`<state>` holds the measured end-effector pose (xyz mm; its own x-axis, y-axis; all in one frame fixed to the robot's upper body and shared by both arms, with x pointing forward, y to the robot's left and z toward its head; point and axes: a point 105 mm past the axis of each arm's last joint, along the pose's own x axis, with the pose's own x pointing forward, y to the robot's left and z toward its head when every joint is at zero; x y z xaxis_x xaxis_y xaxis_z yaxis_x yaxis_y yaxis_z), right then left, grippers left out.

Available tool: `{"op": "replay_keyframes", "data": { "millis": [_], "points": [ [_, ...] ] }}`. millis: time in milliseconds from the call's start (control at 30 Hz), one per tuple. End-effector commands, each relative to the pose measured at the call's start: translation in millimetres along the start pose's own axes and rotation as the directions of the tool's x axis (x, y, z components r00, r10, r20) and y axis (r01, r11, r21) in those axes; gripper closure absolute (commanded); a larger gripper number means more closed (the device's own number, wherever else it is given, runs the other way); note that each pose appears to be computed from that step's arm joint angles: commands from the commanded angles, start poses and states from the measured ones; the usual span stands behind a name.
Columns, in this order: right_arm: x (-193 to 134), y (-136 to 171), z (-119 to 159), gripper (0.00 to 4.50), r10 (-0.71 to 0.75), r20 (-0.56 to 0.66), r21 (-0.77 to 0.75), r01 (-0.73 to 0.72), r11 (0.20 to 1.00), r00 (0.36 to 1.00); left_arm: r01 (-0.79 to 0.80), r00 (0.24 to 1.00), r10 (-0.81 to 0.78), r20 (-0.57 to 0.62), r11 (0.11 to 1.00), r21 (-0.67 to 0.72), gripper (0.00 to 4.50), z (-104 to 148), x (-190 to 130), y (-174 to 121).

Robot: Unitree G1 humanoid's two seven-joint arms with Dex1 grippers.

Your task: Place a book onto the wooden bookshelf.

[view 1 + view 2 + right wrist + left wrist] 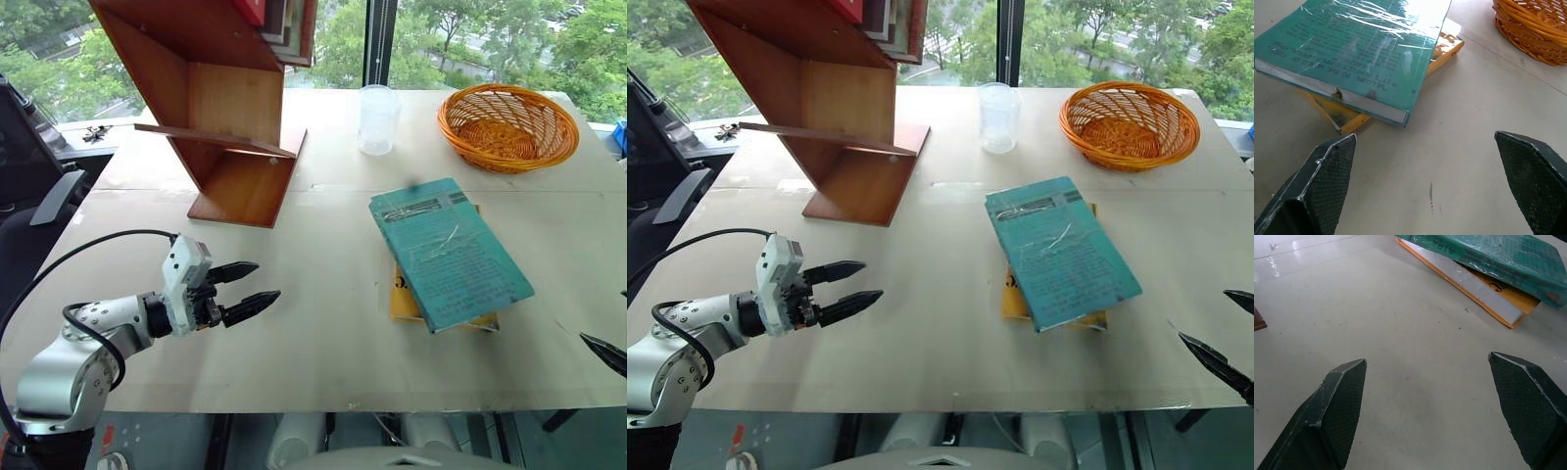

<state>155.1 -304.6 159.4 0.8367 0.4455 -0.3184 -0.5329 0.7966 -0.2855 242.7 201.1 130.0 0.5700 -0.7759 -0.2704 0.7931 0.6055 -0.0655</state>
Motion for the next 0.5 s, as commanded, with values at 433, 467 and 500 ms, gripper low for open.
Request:
{"op": "replay_keyframes", "data": {
  "millis": [433, 467, 500],
  "points": [
    [80, -28, 41, 1.81, -0.132, -0.064, 0.079, 0.137, 0.987, 0.989, 0.230, 0.955, -0.267, 0.129, 0.942, 0.245, 0.21, 67, 17, -39],
    [88, -29, 44, 2.33, -0.125, -0.080, 0.065, 0.130, 0.989, 0.989, 0.256, 0.950, -0.291, 0.110, 0.932, 0.256, 0.21, 65, 16, -42],
    [93, -30, 45, 2.87, -0.118, -0.094, 0.057, 0.124, 0.991, 0.989, 0.276, 0.946, -0.309, 0.094, 0.924, 0.265, 0.21, 63, 15, -45]
  ]
}}
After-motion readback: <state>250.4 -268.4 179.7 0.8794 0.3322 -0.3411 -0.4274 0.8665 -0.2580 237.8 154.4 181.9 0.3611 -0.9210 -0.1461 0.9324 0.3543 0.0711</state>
